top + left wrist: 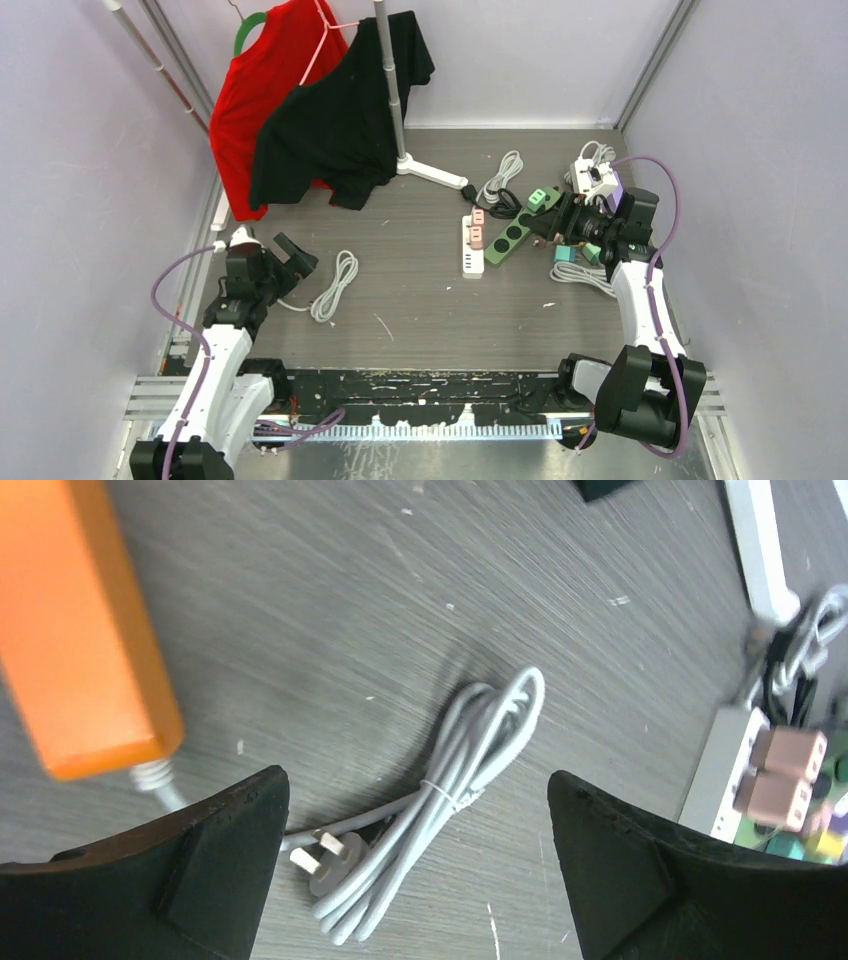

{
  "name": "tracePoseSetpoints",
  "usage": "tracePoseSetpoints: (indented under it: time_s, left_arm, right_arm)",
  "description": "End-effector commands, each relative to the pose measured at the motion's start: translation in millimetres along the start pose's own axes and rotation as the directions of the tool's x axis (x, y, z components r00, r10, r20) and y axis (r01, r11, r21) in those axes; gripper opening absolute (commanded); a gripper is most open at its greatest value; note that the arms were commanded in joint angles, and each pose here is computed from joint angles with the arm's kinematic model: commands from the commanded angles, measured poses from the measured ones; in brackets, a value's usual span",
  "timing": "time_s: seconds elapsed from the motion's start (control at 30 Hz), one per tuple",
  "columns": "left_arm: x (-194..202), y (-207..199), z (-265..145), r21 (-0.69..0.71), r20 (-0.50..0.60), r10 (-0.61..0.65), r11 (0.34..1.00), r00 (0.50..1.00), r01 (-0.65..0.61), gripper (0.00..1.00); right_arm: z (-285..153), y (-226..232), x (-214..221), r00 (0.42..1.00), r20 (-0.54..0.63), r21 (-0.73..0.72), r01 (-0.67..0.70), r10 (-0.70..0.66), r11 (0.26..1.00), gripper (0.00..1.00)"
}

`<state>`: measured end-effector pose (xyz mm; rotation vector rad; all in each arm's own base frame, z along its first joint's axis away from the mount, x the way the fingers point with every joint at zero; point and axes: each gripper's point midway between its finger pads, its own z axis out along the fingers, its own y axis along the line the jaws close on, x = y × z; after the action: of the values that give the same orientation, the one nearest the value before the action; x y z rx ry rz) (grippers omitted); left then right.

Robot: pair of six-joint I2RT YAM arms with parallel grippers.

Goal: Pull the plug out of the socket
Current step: Place the socket at the center of the board.

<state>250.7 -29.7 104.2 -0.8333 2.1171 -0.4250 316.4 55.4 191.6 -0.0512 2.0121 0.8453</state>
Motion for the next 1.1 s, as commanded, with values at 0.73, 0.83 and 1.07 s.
tracePoseSetpoints:
  time_s: [0.73,0.83,1.07]
  left_arm:
    - [-52,-36,79,0.034,0.449,0.640,0.685,0.623,-0.728,0.99]
    - [-57,-42,88,0.057,0.460,0.634,0.677,0.622,-0.733,0.99]
    - [-54,-31,118,0.067,0.507,0.617,0.668,0.602,-0.741,0.99]
  right_arm:
    - [-6,12,-22,0.995,0.055,-0.023,0.082,-0.081,0.996,0.76]
    - [-5,11,-22,0.996,0.051,-0.022,0.080,-0.079,0.997,0.76]
    - [-5,10,-21,0.996,0.047,-0.022,0.082,-0.081,0.996,0.77]
